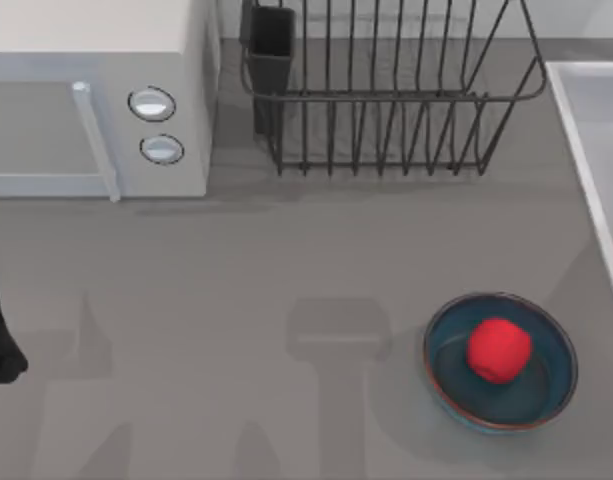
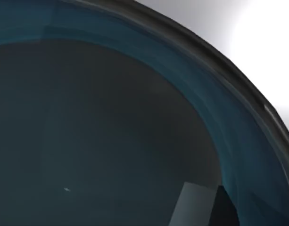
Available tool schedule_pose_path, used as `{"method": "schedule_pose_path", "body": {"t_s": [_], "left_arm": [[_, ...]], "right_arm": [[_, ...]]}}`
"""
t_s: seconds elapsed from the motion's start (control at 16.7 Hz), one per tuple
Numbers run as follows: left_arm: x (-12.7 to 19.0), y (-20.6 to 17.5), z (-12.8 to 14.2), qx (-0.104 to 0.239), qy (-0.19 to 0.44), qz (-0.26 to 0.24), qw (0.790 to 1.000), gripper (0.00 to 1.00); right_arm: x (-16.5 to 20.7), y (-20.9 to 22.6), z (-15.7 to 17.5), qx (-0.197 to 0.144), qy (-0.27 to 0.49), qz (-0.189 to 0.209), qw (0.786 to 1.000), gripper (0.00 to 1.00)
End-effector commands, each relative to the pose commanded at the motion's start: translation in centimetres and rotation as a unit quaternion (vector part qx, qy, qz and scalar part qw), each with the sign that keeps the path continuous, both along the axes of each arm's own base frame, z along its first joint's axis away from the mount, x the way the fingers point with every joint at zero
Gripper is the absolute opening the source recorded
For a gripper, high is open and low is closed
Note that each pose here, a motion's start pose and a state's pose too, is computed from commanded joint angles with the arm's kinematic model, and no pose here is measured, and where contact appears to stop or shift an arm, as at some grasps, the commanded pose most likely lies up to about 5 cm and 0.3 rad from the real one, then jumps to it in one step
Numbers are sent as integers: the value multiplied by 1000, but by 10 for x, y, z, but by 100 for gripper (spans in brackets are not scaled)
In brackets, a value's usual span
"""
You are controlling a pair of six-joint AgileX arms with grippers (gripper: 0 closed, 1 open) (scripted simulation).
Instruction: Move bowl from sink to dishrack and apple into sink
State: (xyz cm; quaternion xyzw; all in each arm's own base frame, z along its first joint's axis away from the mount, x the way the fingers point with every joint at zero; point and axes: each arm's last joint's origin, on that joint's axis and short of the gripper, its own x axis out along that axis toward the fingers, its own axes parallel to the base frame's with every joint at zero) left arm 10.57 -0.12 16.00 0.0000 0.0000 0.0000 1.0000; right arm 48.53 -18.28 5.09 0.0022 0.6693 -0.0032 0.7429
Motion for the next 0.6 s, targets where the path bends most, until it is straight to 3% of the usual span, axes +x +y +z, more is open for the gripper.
{"method": "schedule_pose_path", "body": {"t_s": [0.18,0.3,0.6], "left_arm": [[0,0,0,0,0,0,1000,100],[0,0,0,0,0,0,1000,100],[0,0,0,0,0,0,1000,100]], "right_arm": [[-6,-6,11,1,2,-1,1000,0],[-19,-17,36,2,4,-1,1000,0],[-93,-42,152,-1,1,2,1000,0]]}}
